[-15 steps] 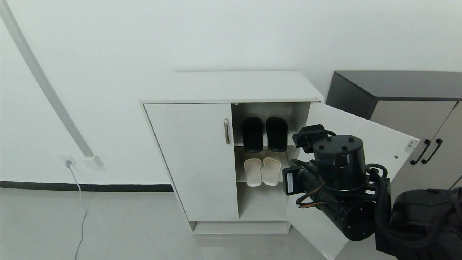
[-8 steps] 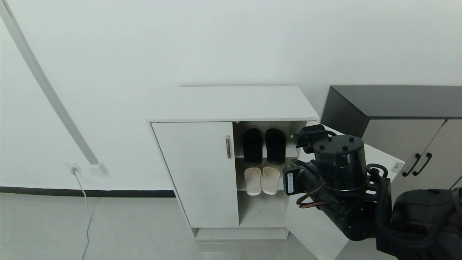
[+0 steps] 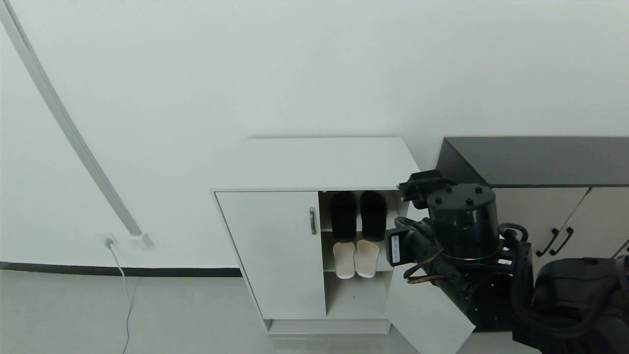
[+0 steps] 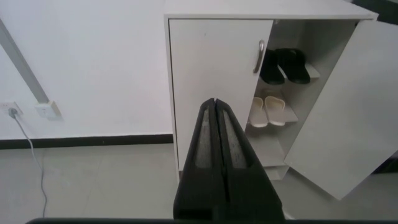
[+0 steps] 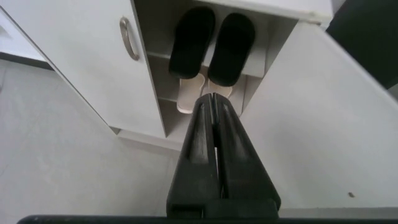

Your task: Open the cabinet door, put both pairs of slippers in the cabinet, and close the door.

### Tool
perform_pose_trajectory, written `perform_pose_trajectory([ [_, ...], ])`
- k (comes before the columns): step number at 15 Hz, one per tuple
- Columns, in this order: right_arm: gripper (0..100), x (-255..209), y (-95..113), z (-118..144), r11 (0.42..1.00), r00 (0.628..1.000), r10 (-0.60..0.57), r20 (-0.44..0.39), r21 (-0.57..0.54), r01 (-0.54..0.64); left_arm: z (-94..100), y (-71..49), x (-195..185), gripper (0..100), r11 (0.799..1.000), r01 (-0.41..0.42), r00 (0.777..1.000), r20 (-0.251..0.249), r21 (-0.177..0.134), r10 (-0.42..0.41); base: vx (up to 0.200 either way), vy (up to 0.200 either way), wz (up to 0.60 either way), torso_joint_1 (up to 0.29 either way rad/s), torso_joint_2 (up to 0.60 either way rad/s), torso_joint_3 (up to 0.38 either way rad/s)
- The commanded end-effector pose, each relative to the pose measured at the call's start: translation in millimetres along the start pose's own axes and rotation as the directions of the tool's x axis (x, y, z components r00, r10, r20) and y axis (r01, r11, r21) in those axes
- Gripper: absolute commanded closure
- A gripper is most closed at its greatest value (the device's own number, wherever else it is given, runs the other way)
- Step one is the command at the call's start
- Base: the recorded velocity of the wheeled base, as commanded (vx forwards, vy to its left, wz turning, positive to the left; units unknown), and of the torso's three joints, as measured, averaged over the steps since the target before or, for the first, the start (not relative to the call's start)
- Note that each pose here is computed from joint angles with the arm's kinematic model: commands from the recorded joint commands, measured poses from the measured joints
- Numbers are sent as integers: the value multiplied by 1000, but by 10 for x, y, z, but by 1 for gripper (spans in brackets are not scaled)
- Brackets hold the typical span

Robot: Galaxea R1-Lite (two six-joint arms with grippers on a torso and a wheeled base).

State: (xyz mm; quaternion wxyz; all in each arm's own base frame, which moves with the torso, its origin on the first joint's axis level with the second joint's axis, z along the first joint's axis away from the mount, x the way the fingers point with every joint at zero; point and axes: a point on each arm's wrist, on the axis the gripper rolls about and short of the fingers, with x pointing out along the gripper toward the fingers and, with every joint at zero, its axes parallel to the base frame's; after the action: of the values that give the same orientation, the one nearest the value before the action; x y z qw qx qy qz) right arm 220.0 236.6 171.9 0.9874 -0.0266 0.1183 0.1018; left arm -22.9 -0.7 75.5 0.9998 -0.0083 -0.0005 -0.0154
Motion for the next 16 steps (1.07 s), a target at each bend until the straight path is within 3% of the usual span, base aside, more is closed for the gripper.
perform_pose_trajectory([
  [1, 100, 1, -1, -13, 1000, 1000, -1, -3, -2, 1, 0, 0, 1, 100, 1000, 0, 1000, -1, 0, 0, 0, 0, 0, 232, -500, -276],
  [8, 100, 7, -6, -40, 1000, 1000, -2, -11, -18, 2, 0, 0, 1, 100, 1000, 0, 1000, -1, 0, 0, 0, 0, 0, 180, -389, -214],
  [12, 100, 0, -5, -45, 1000, 1000, 2, -13, -21, -3, 0, 0, 1, 100, 1000, 0, 1000, -1, 0, 0, 0, 0, 0, 16, -24, -15],
  [16, 100, 5, -6, -58, 1000, 1000, 17, -19, -22, -17, 0, 0, 1, 100, 1000, 0, 1000, -1, 1, 0, 0, 0, -600, 1, 1, 2],
])
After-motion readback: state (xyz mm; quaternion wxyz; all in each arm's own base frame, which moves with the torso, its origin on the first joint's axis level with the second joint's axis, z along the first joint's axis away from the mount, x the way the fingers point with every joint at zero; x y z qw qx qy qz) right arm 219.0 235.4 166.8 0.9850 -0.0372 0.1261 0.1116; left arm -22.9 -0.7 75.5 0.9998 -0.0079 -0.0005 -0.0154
